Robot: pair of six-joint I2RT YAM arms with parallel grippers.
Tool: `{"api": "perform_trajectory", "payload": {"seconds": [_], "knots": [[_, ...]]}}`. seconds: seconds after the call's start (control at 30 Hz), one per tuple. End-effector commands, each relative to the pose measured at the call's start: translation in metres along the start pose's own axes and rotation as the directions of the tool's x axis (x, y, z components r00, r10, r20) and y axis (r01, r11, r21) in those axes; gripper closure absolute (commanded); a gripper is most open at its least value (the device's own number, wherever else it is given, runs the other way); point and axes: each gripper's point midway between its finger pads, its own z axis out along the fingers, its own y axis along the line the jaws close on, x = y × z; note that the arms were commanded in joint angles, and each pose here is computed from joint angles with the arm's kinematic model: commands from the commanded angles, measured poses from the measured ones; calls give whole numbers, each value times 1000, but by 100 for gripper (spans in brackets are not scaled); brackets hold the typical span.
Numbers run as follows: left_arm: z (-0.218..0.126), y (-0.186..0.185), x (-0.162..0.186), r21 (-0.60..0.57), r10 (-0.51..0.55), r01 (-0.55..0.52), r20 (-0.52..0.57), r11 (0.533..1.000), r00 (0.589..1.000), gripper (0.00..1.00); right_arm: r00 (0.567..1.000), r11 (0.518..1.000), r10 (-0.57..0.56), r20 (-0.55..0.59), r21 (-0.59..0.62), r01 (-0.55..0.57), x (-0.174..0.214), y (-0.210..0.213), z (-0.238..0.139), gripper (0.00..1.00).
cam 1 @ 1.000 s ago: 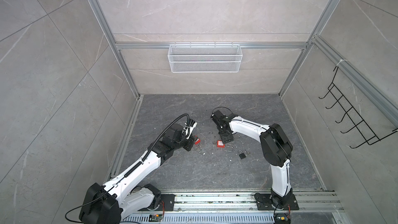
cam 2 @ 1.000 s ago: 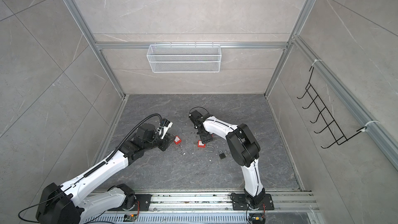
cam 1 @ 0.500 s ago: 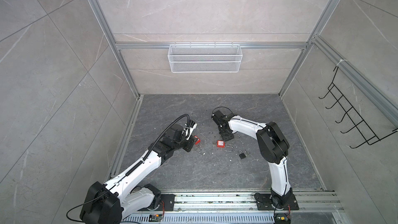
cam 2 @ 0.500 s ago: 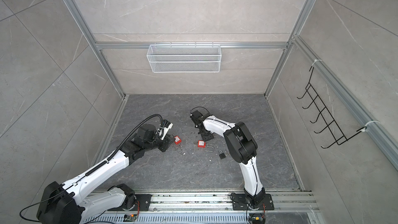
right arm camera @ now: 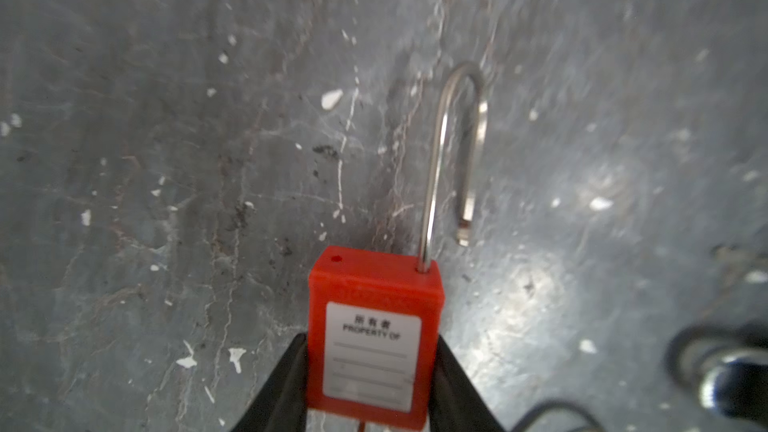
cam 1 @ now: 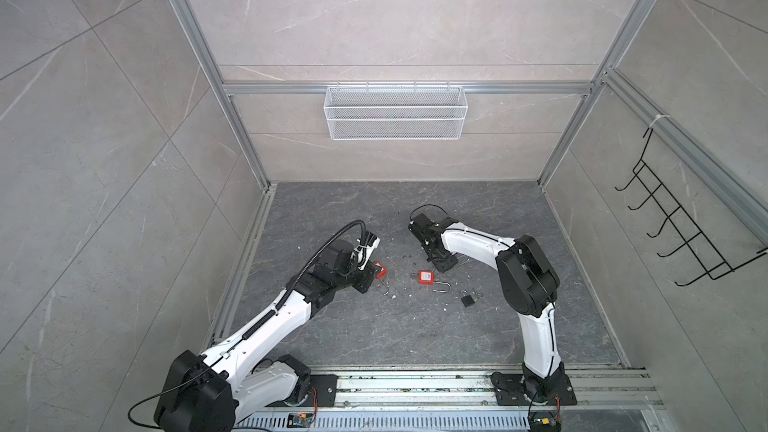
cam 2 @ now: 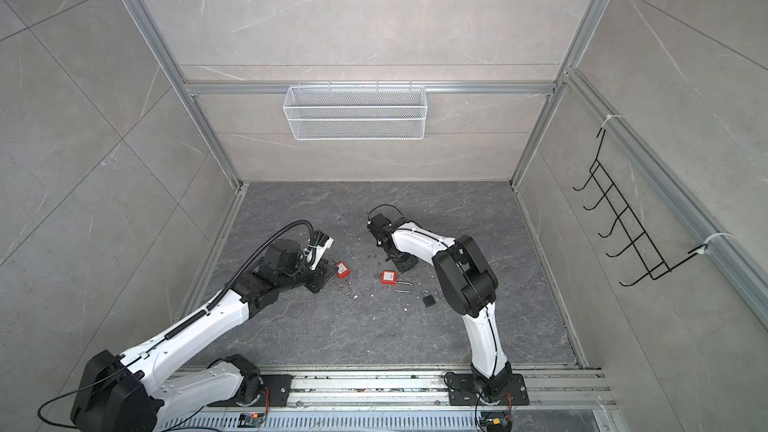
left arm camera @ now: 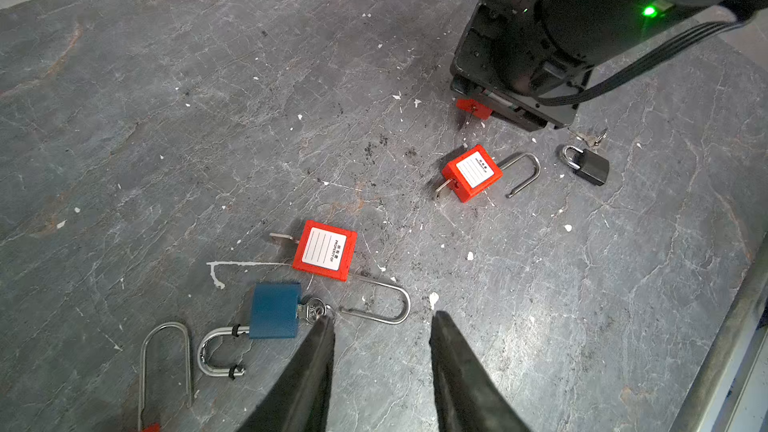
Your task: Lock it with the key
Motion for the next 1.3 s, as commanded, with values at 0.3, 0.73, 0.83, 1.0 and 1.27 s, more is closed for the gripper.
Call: {"api": "perform_trajectory", "payload": {"seconds": [0.3,0.73,0.83,1.0,1.27], "knots": [[-12,2,-50,40,-116,111,150,993,982,59,634,681,-622,459,-82,727,-71,23,-104,79],[-20,-25,-54,150,262,-279,122,949,957,59,-271,-374,-735,622,-38,927,6,-18,-146,74],[-22,-37,-45,218,346,-364,118,906,931,59,-364,-518,-677,639,-63,853,22,-36,-155,74],[-28,-57,-36,269,468,-506,197,819,862,61,-428,-640,-642,636,-137,756,40,-57,-163,75],[-34,-80,-19,265,592,-657,288,705,752,61,-445,-758,-519,730,-151,635,64,-77,-186,76]]}}
